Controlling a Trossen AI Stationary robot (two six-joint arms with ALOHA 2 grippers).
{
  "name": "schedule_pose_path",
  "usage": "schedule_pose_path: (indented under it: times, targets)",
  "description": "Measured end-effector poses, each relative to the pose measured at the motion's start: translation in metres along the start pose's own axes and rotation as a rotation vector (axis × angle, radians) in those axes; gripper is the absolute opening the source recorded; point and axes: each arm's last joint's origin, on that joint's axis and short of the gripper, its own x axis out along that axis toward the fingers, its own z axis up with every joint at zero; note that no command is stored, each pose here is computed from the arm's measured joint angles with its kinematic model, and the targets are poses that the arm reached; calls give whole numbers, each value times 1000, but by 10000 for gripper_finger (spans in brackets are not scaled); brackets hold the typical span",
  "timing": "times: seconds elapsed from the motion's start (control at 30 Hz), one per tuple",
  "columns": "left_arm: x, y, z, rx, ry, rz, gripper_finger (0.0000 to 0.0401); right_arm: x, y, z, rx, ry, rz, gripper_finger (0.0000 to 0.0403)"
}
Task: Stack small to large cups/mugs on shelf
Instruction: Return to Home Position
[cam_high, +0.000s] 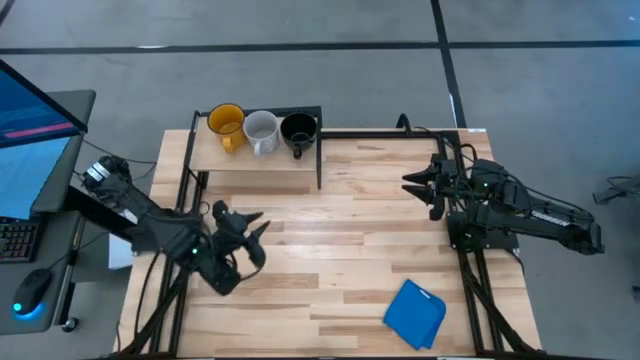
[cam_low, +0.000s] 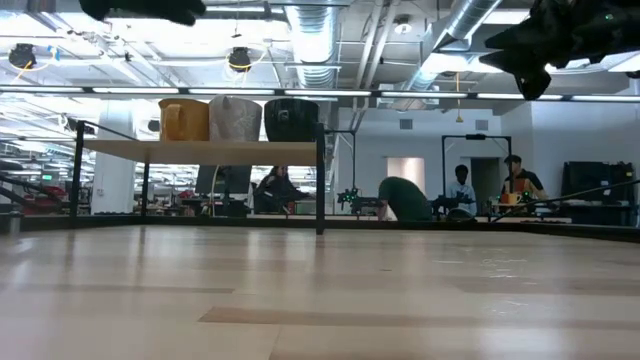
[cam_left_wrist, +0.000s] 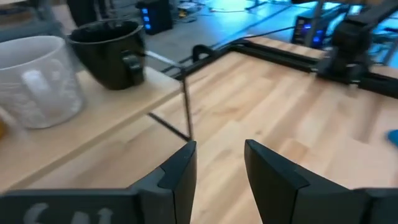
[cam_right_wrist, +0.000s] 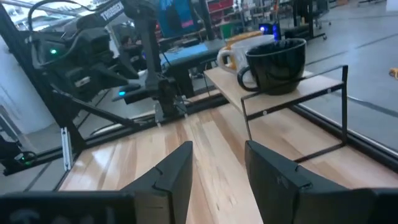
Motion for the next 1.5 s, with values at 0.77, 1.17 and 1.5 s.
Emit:
schedule_pose_path:
  times: [0.77,1.17,1.5]
  targets:
    - [57,77,-62,-239,-182,-187,127,7,0,-19,-191,-74,258,169]
    - [82,103,-58,-179,-229,-63,127,-2,-23,-46,-162,-239,283,169]
    - [73,124,-68,-239,-316,-63,127,-19,-29,-42,-176,-290,248,169]
